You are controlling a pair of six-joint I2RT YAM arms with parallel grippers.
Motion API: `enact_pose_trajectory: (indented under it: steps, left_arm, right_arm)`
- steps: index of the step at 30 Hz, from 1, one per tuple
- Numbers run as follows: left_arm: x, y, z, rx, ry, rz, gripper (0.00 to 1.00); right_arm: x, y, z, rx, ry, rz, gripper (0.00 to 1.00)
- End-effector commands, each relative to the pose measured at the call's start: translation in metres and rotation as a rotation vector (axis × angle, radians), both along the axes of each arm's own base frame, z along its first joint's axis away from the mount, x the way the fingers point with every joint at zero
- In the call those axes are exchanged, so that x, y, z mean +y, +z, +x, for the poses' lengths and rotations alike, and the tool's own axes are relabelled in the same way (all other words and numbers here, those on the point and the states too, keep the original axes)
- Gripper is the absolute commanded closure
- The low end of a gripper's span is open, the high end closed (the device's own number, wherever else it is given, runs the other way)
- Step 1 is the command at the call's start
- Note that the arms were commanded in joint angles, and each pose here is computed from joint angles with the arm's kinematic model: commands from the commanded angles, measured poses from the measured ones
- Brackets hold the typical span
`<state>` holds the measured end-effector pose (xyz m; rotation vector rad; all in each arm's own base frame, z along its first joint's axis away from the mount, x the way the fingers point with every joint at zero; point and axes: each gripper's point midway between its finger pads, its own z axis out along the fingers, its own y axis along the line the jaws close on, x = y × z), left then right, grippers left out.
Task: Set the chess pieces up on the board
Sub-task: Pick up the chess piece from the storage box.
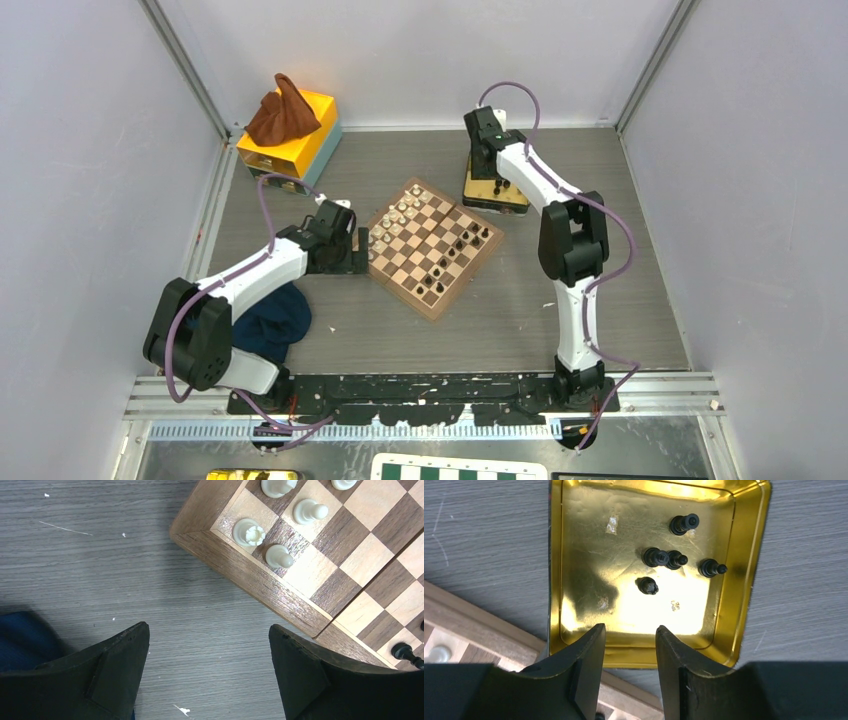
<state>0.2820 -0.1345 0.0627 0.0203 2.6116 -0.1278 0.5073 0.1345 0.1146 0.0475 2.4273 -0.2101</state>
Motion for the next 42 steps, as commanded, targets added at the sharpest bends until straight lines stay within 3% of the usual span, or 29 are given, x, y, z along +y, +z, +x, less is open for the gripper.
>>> enact_pose_trajectory:
  steps: [1, 42]
  left_arm:
    - [0.000, 0.012, 0.006, -0.047, -0.004, 0.002, 0.10]
    - [0.008, 0.029, 0.004, -0.105, 0.005, 0.010, 0.10]
  right_arm:
    - [0.002, 0.006, 0.016, -0.026, -0.024, 0.052, 0.53]
    - [-0.027, -0.039, 0.041, 0.043, -0.097, 0.093, 0.54]
